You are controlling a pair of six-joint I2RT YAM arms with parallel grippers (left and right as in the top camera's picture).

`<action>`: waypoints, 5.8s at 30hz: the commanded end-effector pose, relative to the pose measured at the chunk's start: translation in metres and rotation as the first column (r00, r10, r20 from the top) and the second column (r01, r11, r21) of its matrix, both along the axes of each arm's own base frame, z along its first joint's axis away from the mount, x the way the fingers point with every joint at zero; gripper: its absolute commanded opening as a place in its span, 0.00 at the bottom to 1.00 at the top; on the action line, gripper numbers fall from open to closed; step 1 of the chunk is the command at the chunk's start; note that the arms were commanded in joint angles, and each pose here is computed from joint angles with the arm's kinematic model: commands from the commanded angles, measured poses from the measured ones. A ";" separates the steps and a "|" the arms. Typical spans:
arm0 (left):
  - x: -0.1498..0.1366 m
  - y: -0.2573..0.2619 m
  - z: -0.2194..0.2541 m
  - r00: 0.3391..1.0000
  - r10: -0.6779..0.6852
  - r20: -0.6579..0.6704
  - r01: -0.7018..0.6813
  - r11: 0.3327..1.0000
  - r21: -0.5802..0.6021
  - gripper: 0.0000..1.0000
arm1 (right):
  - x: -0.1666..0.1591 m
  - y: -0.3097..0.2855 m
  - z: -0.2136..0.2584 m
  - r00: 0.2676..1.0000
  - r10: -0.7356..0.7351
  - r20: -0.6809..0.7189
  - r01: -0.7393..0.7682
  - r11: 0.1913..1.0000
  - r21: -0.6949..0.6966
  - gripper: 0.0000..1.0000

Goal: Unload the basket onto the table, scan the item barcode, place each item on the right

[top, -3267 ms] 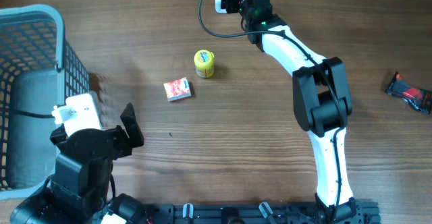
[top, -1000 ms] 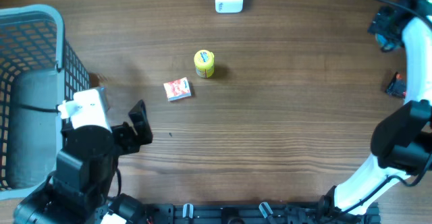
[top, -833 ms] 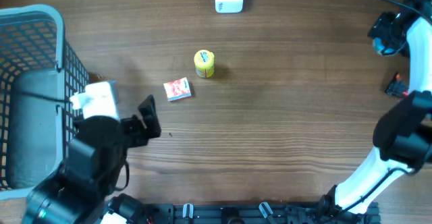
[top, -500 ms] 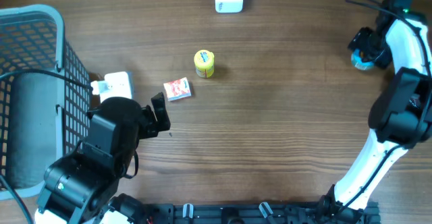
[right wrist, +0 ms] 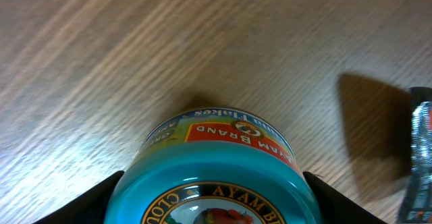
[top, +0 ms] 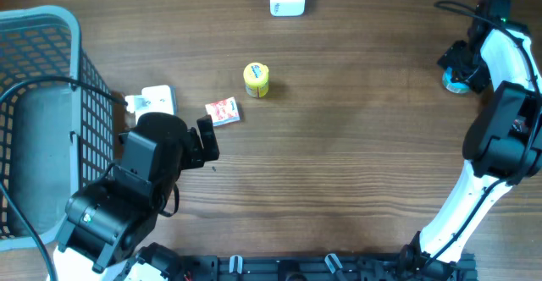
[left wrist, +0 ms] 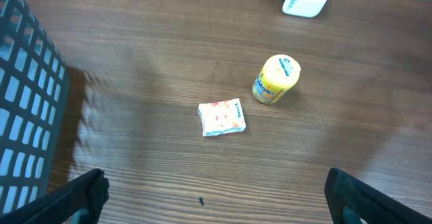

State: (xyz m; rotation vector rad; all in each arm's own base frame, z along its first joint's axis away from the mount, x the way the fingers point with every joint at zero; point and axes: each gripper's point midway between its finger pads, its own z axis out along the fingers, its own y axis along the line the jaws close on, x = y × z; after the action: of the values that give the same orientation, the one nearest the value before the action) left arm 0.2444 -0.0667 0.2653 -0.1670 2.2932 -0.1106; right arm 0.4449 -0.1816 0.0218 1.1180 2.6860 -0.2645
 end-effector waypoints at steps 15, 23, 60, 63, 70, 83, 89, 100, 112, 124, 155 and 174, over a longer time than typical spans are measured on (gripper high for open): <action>0.000 -0.004 -0.003 1.000 -0.010 -0.010 0.009 1.000 -0.012 1.00 | -0.040 -0.085 -0.005 0.996 -0.090 -0.012 0.089 0.996 -0.014 0.60; 0.000 -0.004 -0.003 1.000 -0.010 -0.010 0.009 1.000 -0.012 1.00 | -0.006 -0.014 -0.007 0.999 0.035 0.033 -0.039 0.993 0.110 1.00; -0.023 0.032 0.037 0.982 0.066 0.175 -0.069 0.998 0.010 1.00 | 0.018 0.350 0.095 0.536 0.788 0.302 -0.842 0.526 0.119 1.00; -0.038 0.043 0.048 0.971 0.083 0.225 -0.082 0.997 -0.012 1.00 | 0.003 0.372 0.096 0.537 0.786 0.306 -0.844 0.507 0.178 1.00; -0.052 0.051 0.042 0.974 0.098 0.205 -0.095 0.995 -0.022 1.00 | -0.019 0.409 0.102 0.744 0.609 0.275 -0.668 0.674 0.316 1.00; -0.053 0.063 0.041 0.960 0.187 0.207 -0.183 0.982 -0.039 1.00 | -0.008 0.482 0.137 0.858 0.323 0.399 -0.495 0.727 0.475 1.00; -0.054 0.068 0.042 0.948 0.237 0.213 -0.229 0.971 -0.064 1.00 | -0.012 0.489 0.084 0.935 0.238 0.261 -0.345 0.777 0.526 1.00; -0.056 0.070 0.039 0.946 0.259 0.195 -0.248 0.965 -0.082 1.00 | -0.003 0.508 0.052 0.955 0.170 0.242 -0.280 0.783 0.556 1.00; -0.056 0.070 0.038 0.945 0.263 0.194 -0.250 0.964 -0.087 1.00 | -0.024 0.496 0.001 0.972 0.216 0.097 -0.235 0.822 0.518 1.00; -0.056 0.070 0.038 0.945 0.262 0.194 -0.250 0.964 -0.086 1.00 | -0.018 0.495 -0.003 0.936 0.320 0.149 -0.352 0.808 0.473 0.79; -0.057 0.070 0.038 0.946 0.262 0.191 -0.250 0.965 -0.083 1.00 | -0.030 0.468 -0.011 0.213 0.968 0.136 -0.963 0.184 0.197 0.99; -0.057 0.070 0.038 0.946 0.262 0.192 -0.251 0.964 -0.083 1.00 | -0.049 0.464 0.070 0.616 0.772 0.159 -0.768 0.542 0.340 1.00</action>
State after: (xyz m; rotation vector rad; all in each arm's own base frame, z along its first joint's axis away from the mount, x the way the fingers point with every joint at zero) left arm 0.1871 0.0019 0.3043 -0.4450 2.0522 -0.0637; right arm 0.3919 0.2786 0.0407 -0.5384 2.9847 0.3366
